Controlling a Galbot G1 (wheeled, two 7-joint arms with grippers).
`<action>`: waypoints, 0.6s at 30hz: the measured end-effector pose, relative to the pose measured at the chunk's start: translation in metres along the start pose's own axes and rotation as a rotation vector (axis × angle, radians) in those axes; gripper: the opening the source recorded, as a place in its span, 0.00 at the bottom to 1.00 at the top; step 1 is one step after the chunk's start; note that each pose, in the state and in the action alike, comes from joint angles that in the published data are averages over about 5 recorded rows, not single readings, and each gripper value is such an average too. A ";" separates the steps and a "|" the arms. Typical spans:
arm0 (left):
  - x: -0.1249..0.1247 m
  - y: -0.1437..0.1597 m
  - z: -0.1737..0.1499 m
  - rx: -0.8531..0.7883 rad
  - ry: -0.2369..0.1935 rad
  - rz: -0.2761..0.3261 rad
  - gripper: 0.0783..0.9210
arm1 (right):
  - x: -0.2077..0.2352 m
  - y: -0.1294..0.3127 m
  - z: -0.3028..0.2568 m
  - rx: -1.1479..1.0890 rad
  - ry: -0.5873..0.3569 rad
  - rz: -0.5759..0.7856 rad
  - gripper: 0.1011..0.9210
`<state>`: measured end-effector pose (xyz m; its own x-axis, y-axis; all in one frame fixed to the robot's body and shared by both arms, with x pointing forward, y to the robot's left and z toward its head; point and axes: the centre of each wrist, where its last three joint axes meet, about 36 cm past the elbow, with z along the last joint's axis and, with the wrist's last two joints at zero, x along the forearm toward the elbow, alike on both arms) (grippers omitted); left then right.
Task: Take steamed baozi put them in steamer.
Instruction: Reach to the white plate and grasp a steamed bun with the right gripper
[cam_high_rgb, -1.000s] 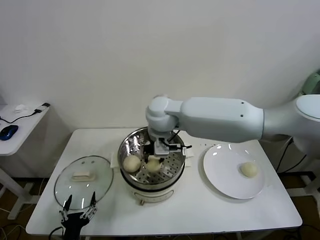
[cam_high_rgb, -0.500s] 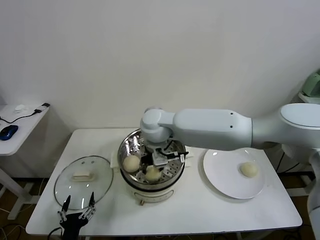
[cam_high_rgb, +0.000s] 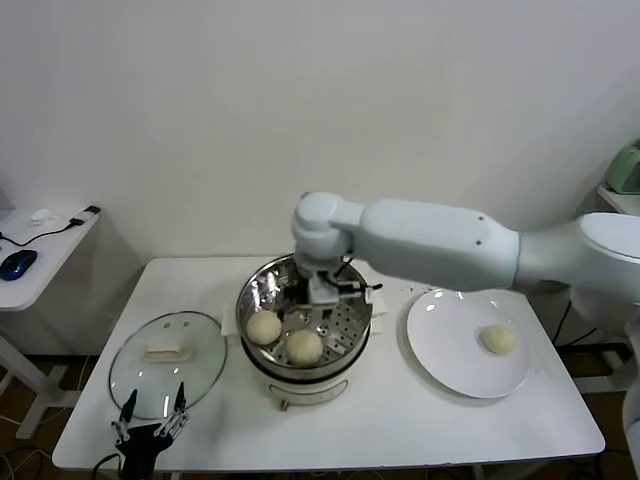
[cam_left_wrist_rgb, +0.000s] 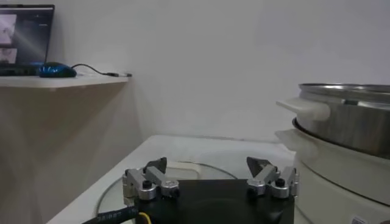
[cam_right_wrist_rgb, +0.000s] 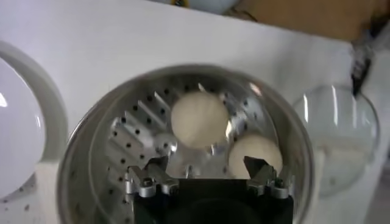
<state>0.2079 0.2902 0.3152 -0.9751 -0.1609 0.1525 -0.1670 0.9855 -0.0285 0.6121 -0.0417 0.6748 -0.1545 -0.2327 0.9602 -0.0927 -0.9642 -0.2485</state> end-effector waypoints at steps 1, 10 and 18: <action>0.000 0.000 0.000 0.000 -0.001 0.002 0.88 | 0.008 0.012 0.012 -0.078 0.008 0.016 0.88; -0.003 -0.005 0.001 0.002 -0.001 0.019 0.88 | 0.044 0.190 0.104 -0.831 0.062 0.071 0.88; -0.003 -0.004 0.005 -0.001 0.008 0.020 0.88 | 0.010 0.350 0.103 -1.245 0.069 -0.005 0.88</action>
<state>0.2107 0.2865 0.3101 -0.9770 -0.1409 0.1599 -0.1475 0.9886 -0.0303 0.6796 -0.3950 0.6104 -0.1996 -0.1856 0.9621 -0.9557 -0.1799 -0.2329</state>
